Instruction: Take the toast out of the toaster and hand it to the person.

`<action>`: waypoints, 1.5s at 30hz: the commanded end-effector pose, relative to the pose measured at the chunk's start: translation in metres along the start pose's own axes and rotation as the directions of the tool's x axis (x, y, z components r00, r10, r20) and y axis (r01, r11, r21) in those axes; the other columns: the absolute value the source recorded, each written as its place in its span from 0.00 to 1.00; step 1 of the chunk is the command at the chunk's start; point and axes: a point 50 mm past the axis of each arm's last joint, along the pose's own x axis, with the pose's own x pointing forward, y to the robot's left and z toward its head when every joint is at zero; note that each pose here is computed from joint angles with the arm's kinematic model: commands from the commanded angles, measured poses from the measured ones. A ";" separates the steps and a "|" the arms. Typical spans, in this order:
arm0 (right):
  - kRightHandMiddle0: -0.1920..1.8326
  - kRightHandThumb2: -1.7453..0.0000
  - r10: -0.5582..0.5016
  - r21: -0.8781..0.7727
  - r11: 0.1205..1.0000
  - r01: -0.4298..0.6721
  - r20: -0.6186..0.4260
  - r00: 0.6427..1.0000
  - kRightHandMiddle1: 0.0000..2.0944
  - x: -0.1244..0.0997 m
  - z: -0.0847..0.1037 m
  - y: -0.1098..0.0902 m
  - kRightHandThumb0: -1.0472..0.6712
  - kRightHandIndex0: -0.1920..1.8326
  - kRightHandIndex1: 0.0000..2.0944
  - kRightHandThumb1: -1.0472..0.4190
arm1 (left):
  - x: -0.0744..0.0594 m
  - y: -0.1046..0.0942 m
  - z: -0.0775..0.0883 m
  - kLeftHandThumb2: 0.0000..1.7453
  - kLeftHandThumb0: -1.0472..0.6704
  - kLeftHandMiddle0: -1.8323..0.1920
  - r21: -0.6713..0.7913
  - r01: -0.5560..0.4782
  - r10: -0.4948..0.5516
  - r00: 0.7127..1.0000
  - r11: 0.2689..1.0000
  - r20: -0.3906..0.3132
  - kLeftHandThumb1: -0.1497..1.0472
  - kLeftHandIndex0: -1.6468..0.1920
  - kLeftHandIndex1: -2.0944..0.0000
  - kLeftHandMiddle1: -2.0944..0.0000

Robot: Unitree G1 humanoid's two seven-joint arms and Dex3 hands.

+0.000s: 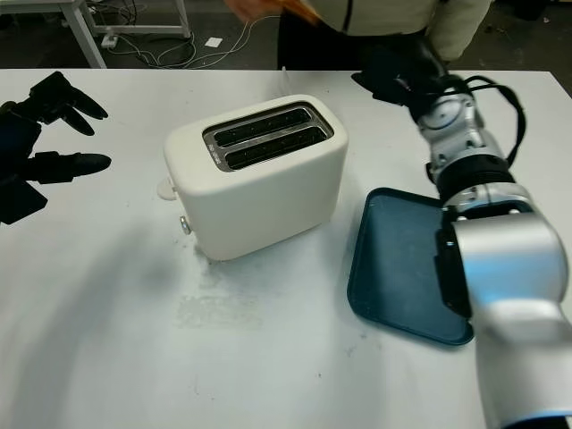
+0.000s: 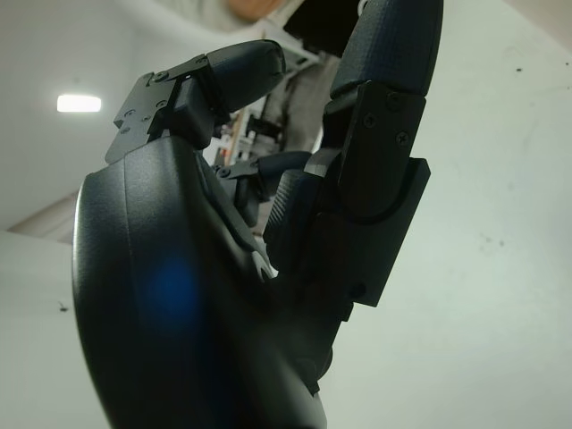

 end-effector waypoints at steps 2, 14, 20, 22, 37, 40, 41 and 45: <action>0.10 0.95 -0.033 0.066 0.997 0.027 0.096 0.995 0.00 -0.013 -0.014 0.000 0.00 0.10 0.00 0.09 | -0.008 -0.002 -0.003 0.11 0.04 0.78 -0.019 -0.026 0.026 1.000 0.999 -0.008 0.89 0.81 0.31 0.24; 0.15 1.00 -0.086 0.467 0.882 -0.060 0.284 0.955 0.02 -0.109 -0.051 0.050 0.08 0.13 0.01 0.14 | -0.048 -0.034 -0.003 0.16 0.03 0.79 -0.198 -0.188 0.178 0.982 0.962 -0.066 0.89 0.81 0.40 0.30; 0.17 1.00 -0.052 0.549 0.829 -0.104 0.262 0.964 0.01 -0.152 -0.059 0.090 0.13 0.16 0.01 0.13 | -0.073 -0.068 0.009 0.18 0.02 0.82 -0.286 -0.307 0.246 0.942 0.908 -0.231 0.89 0.84 0.38 0.28; 0.17 1.00 -0.028 0.574 0.809 -0.124 0.249 0.968 0.01 -0.162 -0.059 0.103 0.11 0.15 0.01 0.12 | -0.077 -0.075 0.014 0.18 0.00 0.84 -0.305 -0.315 0.233 0.933 0.899 -0.274 0.89 0.87 0.36 0.26; 0.19 0.99 0.081 0.793 0.591 -0.145 0.121 0.989 0.01 -0.191 -0.061 0.160 0.13 0.18 0.01 0.12 | -0.093 -0.128 0.018 0.14 0.00 0.84 -0.522 -0.210 0.035 0.945 0.827 -0.325 0.89 0.86 0.40 0.33; 0.20 1.00 0.086 0.802 0.582 -0.134 0.103 0.991 0.01 -0.190 -0.062 0.164 0.14 0.19 0.01 0.12 | -0.094 -0.134 0.017 0.13 0.00 0.82 -0.537 -0.191 0.003 0.943 0.822 -0.331 0.89 0.84 0.40 0.34; 0.20 1.00 0.085 0.805 0.579 -0.128 0.097 0.992 0.01 -0.189 -0.063 0.165 0.14 0.19 0.01 0.12 | -0.095 -0.136 0.017 0.12 0.00 0.82 -0.549 -0.188 -0.007 0.943 0.814 -0.333 0.89 0.84 0.40 0.34; 0.20 1.00 0.068 0.812 0.574 -0.101 0.075 0.995 0.01 -0.187 -0.065 0.167 0.12 0.20 0.01 0.12 | -0.096 -0.141 0.017 0.11 0.00 0.83 -0.561 -0.170 -0.023 0.947 0.810 -0.320 0.89 0.83 0.39 0.32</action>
